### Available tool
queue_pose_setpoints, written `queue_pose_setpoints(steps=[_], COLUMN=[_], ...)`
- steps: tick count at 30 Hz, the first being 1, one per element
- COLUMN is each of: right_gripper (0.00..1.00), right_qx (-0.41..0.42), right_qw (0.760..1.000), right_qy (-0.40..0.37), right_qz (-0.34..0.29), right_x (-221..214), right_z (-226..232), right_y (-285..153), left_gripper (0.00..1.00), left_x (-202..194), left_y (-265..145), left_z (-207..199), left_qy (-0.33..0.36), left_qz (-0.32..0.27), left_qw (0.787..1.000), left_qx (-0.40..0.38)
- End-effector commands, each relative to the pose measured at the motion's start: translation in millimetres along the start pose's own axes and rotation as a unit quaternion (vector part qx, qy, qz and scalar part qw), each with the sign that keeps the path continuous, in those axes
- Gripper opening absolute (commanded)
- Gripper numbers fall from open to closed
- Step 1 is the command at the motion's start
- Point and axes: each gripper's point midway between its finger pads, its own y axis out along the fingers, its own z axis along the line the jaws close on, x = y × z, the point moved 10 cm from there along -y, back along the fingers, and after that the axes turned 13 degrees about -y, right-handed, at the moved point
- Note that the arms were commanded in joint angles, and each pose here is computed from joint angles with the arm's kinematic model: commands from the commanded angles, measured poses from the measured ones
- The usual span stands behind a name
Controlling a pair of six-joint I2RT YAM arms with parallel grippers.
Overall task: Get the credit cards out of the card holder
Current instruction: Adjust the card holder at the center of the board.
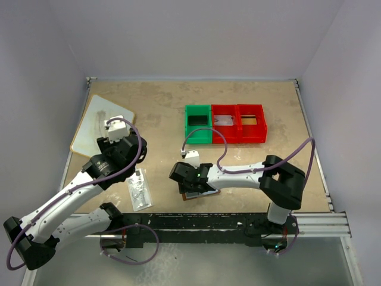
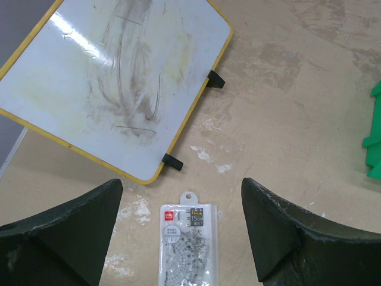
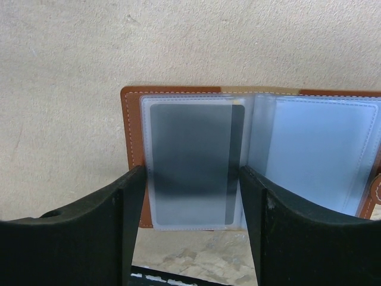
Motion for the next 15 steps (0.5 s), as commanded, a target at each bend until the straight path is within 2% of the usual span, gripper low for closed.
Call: queue_pose_setpoints(steps=[1, 10, 15], right_gripper=[0.66, 0.64, 0.68], right_qx=[0.001, 0.079, 0.084], right_qw=[1.000, 0.995, 0.994], right_qy=[0.018, 0.049, 0.060], right_qz=[-0.016, -0.034, -0.036], right_x=[4, 5, 5], right_z=[1, -4, -11], right_y=[-3, -5, -5], left_gripper=[0.79, 0.79, 0.79], left_x=[6, 4, 3], left_y=[-1, 1, 1], left_z=[-2, -4, -5], left_qy=[-0.010, -0.005, -0.002], left_qz=[-0.009, -0.005, -0.002], left_qw=[1.000, 1.000, 1.000], left_qx=[0.000, -0.001, -0.001])
